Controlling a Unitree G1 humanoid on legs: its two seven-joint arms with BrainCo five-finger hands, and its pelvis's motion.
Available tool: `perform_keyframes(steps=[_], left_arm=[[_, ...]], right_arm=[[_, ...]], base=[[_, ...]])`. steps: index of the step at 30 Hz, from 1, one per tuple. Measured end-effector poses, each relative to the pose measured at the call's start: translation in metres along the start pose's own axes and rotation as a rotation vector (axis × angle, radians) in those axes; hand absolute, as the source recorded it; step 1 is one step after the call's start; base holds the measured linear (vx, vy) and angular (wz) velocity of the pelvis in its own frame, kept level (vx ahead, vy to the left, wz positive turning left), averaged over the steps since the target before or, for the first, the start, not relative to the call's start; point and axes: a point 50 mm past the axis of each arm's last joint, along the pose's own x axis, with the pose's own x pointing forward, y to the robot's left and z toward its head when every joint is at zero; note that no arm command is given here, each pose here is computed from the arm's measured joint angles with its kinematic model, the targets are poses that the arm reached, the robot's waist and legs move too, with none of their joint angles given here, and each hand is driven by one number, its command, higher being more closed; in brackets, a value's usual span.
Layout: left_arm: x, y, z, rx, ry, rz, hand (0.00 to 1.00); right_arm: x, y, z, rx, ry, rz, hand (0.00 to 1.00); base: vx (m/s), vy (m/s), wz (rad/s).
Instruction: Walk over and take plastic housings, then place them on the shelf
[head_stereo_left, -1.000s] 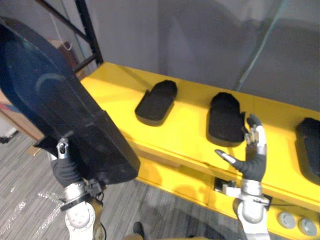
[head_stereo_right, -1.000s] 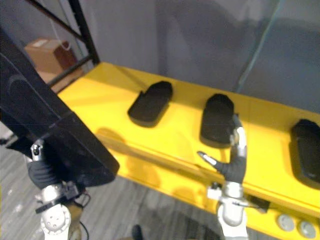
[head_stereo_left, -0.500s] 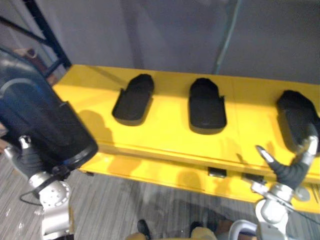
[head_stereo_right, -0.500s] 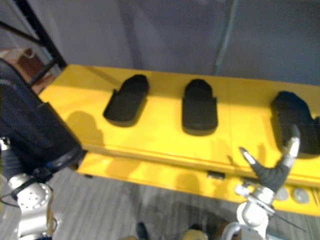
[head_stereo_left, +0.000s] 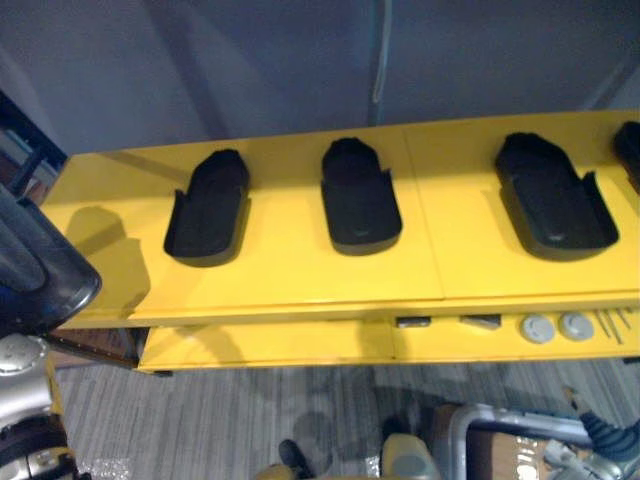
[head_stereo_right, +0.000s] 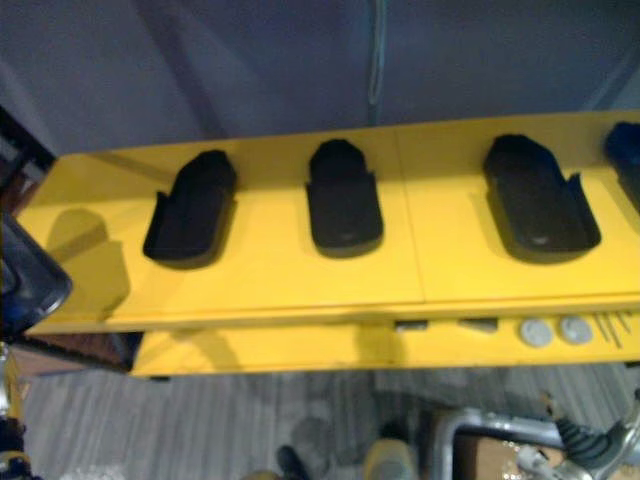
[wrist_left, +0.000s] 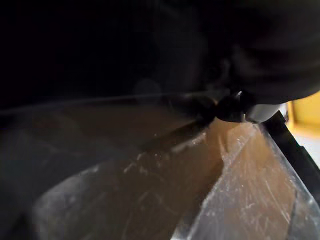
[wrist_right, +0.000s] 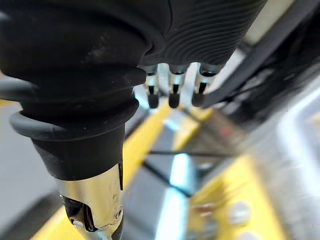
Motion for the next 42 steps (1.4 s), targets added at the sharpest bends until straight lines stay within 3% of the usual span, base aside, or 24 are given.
perform_keyframes(steps=[10, 24, 25, 42], left_arm=[[0.018, -0.018, 0.031, 0.156, 0.091, -0.114, 1.0], [0.029, -0.005, 0.037, 0.256, 0.156, -0.089, 1.0], [0.029, -0.005, 0.036, 0.261, 0.166, -0.087, 0.0], [0.027, -0.009, 0.036, 0.243, 0.138, -0.105, 0.0]], right_arm=[[-0.019, -0.001, -0.039, -0.049, 0.275, -0.044, 0.0], [-0.038, 0.016, -0.042, -0.029, 0.321, 0.005, 0.0], [-0.038, 0.016, -0.042, -0.029, 0.321, 0.007, 0.0], [-0.039, 0.017, -0.041, 0.005, 0.312, 0.004, 0.0]], base=[[0.03, 0.001, -0.1], [0.02, 0.017, 0.0], [0.0, 0.0, 0.0], [-0.01, 0.004, 0.02]])
